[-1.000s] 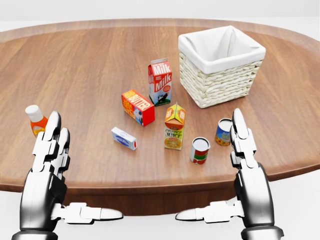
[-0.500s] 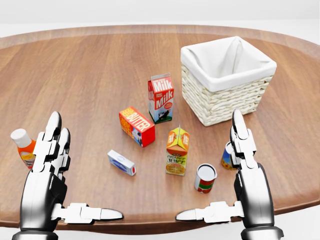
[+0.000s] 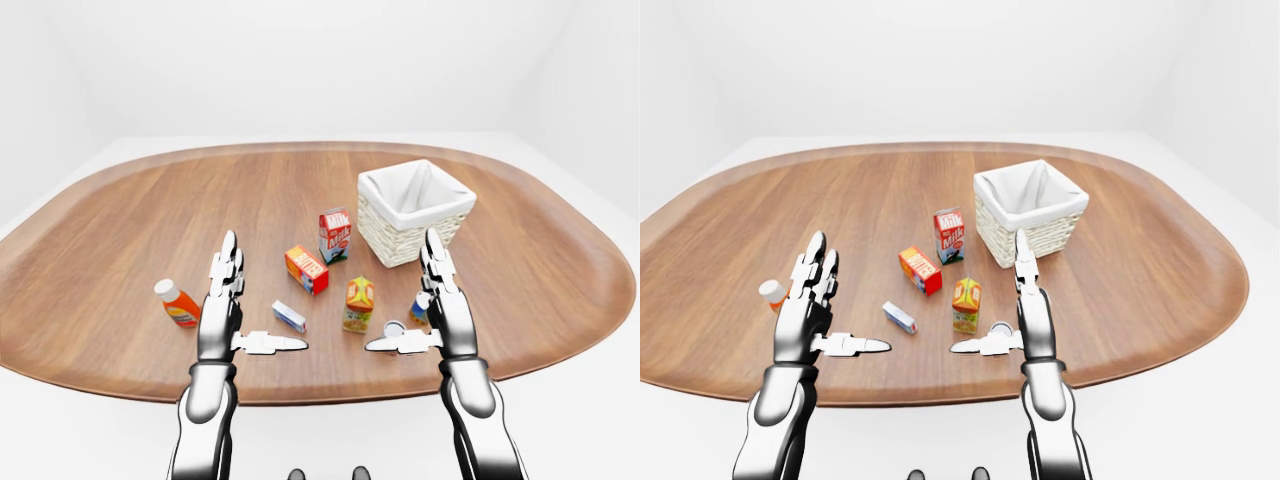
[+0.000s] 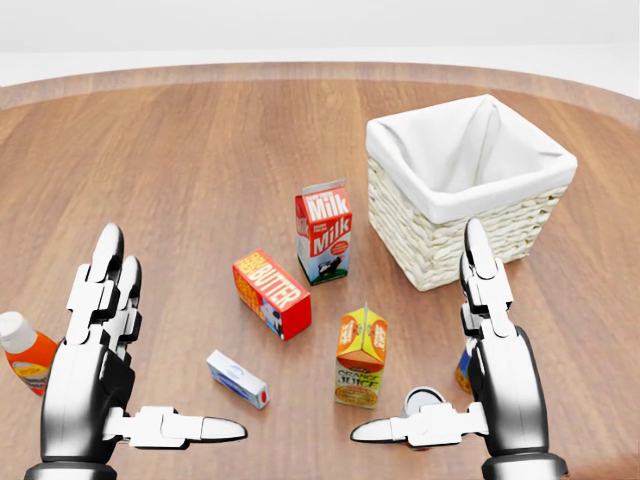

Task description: Pick up the alphabet soup and the tomato sauce, and put them in the basket.

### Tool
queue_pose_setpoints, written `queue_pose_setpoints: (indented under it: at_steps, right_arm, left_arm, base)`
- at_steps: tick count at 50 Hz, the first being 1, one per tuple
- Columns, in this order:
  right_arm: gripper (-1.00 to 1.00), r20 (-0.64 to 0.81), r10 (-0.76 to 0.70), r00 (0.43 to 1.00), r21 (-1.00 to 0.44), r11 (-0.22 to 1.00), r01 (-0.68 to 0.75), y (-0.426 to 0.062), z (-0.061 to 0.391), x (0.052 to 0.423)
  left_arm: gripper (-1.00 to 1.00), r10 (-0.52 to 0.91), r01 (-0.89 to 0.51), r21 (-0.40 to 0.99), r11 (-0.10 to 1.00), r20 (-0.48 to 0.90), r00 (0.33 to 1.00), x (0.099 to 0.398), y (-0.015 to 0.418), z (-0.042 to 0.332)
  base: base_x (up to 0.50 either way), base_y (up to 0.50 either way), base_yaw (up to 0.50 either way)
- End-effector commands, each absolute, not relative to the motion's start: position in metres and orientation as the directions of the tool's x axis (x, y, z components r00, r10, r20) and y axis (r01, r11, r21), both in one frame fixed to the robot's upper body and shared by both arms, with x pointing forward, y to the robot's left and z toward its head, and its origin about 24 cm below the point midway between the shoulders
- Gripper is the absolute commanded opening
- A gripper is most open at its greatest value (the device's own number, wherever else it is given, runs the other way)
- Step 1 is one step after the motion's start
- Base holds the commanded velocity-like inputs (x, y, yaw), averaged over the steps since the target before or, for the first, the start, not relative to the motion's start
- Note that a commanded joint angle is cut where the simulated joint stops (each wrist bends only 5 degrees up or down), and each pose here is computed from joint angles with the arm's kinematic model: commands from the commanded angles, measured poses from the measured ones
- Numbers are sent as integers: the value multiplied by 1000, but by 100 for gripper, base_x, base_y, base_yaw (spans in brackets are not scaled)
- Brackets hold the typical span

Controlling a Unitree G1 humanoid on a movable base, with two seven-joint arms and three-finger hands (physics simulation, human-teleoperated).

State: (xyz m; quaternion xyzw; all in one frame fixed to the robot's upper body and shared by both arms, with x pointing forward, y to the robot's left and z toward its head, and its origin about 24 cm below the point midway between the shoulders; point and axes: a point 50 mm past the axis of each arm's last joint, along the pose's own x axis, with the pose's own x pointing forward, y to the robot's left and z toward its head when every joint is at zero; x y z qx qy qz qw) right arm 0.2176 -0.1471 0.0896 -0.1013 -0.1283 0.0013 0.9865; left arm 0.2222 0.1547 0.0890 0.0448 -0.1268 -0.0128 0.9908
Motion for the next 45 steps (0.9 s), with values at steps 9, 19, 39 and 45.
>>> queue_pose_setpoints:
  at_steps: [9, 19, 39, 45]
  right_arm:
    - [100, 253, 25, 967, -198, 980, 27, -148, 89, 219]
    - [100, 252, 27, 967, -198, 980, 25, -148, 89, 218]
    - [100, 252, 28, 967, -198, 980, 23, -148, 89, 217]
    - [100, 251, 28, 968, -199, 980, 23, -147, 89, 217]
  left_arm:
    - [100, -37, 15, 91, 996, 245, 969, 224, 154, 88]
    - [100, -38, 16, 91, 996, 246, 969, 223, 154, 88]
    - [100, -39, 18, 91, 996, 244, 969, 223, 154, 88]
    - [100, -40, 18, 91, 996, 238, 970, 223, 154, 86]
  base:
    - [26, 0, 0]
    - [26, 0, 0]
    - [26, 0, 0]
    - [26, 0, 0]
